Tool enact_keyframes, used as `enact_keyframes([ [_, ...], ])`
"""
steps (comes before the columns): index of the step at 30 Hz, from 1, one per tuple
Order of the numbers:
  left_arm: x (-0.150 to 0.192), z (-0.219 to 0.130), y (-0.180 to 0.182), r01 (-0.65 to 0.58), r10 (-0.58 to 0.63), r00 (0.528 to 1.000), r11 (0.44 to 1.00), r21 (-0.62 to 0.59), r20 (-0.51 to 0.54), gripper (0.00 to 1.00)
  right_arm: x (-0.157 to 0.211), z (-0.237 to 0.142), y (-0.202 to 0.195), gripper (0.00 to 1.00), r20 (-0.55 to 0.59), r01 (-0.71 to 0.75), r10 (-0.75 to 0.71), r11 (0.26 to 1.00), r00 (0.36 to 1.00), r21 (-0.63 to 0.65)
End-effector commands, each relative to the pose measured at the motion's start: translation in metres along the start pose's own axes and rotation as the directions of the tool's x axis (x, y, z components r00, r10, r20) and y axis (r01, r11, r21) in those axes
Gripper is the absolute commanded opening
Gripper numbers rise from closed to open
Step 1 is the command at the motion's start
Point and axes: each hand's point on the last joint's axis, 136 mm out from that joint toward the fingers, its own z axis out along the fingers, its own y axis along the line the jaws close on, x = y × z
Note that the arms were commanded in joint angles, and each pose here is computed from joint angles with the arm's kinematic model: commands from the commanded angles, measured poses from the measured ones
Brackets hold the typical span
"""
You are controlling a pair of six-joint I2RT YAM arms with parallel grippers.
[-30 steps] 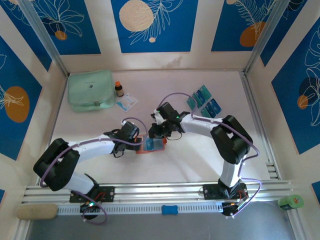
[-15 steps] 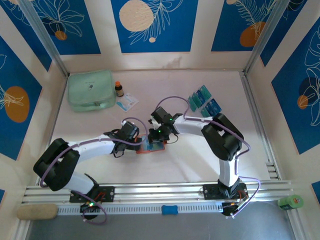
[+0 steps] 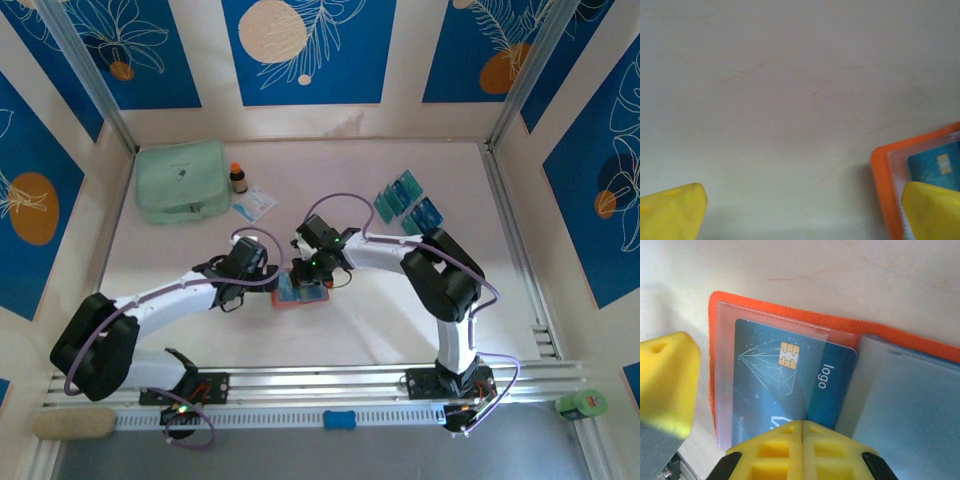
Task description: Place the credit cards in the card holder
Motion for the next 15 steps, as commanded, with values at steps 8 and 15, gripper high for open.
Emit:
enact_keyframes([
  [8, 0.028, 0.014, 0.007, 0.045, -0.046, 0.995, 0.999, -0.01, -0.089, 1.0, 0.002, -0.012, 0.0, 0.01, 0.007, -0.018, 0.018, 1.0, 1.0, -0.017],
  [15, 0.034, 0.02, 0.009, 0.042, -0.044, 0.994, 0.999, -0.021, -0.102, 1.0, 0.002, -0.003, -0.004, 0.01, -0.006, -0.027, 0.026, 1.0, 1.0, -0.013],
])
